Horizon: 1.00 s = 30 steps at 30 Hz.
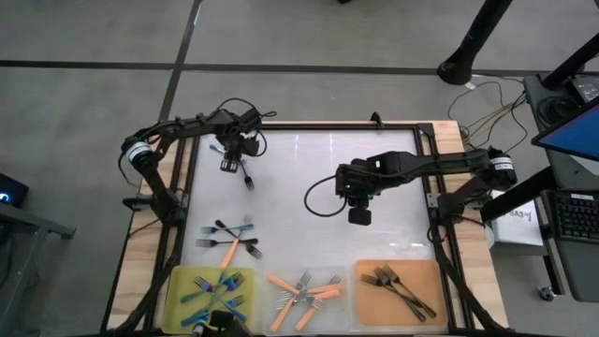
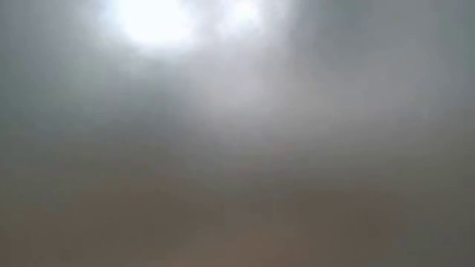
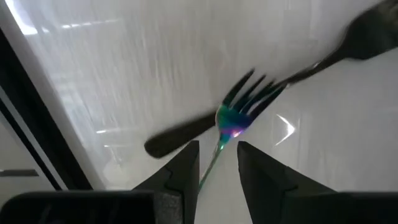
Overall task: Sort silverware by color (type)
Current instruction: Put the blue fork into the yellow bin
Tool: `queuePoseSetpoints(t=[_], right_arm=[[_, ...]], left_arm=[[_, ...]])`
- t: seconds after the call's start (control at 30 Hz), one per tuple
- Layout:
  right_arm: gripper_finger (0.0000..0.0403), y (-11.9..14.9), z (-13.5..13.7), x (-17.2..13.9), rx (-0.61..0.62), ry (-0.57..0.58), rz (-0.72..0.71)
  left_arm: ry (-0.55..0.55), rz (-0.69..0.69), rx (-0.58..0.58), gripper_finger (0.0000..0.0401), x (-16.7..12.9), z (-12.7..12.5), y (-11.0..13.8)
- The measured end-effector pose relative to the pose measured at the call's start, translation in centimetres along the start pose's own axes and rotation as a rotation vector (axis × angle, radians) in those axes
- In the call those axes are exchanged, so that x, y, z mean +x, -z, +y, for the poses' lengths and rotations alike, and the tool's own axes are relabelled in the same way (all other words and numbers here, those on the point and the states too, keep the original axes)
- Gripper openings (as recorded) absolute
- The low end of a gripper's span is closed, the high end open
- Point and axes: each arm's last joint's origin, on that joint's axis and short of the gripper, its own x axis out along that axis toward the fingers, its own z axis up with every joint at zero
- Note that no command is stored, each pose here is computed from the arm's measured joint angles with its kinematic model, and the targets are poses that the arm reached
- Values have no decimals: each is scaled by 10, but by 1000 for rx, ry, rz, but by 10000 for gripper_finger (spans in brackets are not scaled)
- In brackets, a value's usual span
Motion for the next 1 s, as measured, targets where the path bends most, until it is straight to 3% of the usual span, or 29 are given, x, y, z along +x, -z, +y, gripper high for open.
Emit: queuePoseSetpoints(t=[0.37, 1.0], right_arm=[[82, 0, 0, 0, -4, 0, 0], [82, 0, 0, 0, -7, 0, 0]], left_arm=[[23, 20, -26, 90, 10, 3, 14], [14, 13, -19, 90, 13, 4, 13]])
